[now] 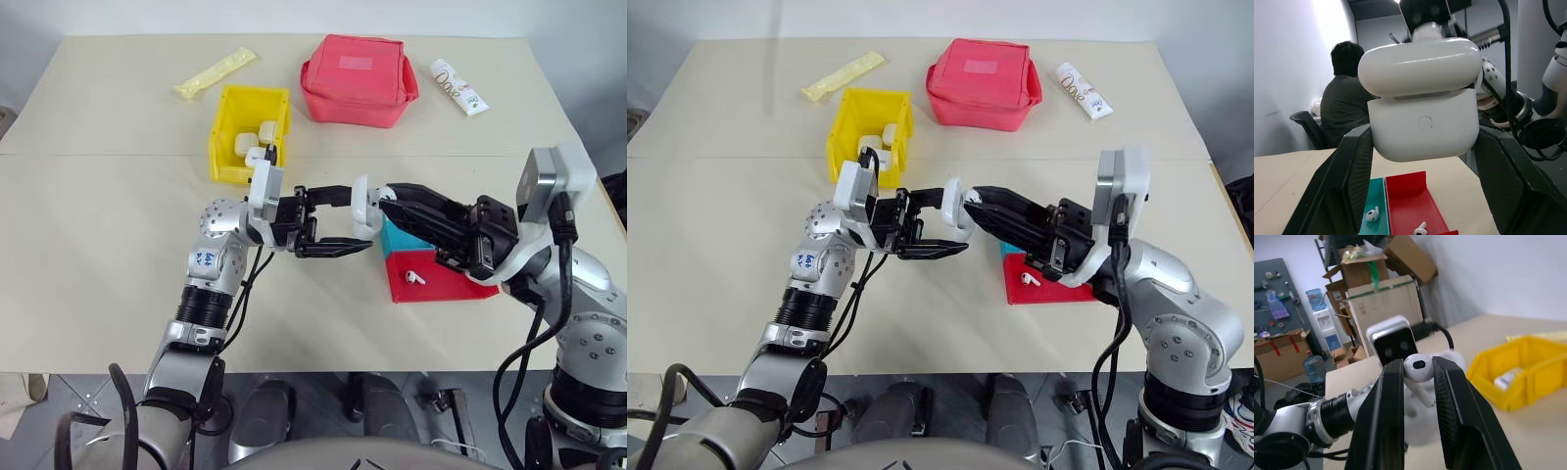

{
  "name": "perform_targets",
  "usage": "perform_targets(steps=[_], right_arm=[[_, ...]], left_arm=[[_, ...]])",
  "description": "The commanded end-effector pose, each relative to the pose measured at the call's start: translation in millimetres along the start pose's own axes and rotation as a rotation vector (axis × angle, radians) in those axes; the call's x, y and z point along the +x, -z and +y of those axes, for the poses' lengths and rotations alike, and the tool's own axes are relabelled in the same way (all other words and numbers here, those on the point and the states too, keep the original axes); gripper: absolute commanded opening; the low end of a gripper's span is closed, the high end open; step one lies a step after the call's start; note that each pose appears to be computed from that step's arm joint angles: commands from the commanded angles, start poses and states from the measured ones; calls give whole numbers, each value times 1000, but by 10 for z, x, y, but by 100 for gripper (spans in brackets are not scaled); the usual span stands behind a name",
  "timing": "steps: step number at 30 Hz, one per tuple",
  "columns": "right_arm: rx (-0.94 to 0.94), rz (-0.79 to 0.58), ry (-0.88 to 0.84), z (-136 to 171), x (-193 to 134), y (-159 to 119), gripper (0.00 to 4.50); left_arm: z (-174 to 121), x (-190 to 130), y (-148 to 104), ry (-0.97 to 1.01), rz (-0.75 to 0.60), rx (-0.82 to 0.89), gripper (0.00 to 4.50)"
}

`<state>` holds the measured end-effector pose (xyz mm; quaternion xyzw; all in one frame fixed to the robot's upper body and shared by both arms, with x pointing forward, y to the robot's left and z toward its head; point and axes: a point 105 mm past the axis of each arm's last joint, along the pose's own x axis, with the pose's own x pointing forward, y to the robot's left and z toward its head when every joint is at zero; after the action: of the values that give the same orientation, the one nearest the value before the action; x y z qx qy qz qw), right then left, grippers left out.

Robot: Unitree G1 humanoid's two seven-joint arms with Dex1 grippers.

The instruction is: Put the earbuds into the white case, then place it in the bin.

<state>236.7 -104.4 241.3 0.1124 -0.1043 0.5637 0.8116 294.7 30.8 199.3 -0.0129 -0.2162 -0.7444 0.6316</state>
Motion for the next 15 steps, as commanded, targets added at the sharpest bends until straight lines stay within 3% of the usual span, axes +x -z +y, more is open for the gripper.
perform_targets(steps=[1,15], right_arm=[[7,-41,-25,77,27,-10,47],[77,-56,-8,56,81,163,47]], left_arm=[[3,72,-155,31,-34,53,274],[-20,78,-161,46,-38,53,274]])
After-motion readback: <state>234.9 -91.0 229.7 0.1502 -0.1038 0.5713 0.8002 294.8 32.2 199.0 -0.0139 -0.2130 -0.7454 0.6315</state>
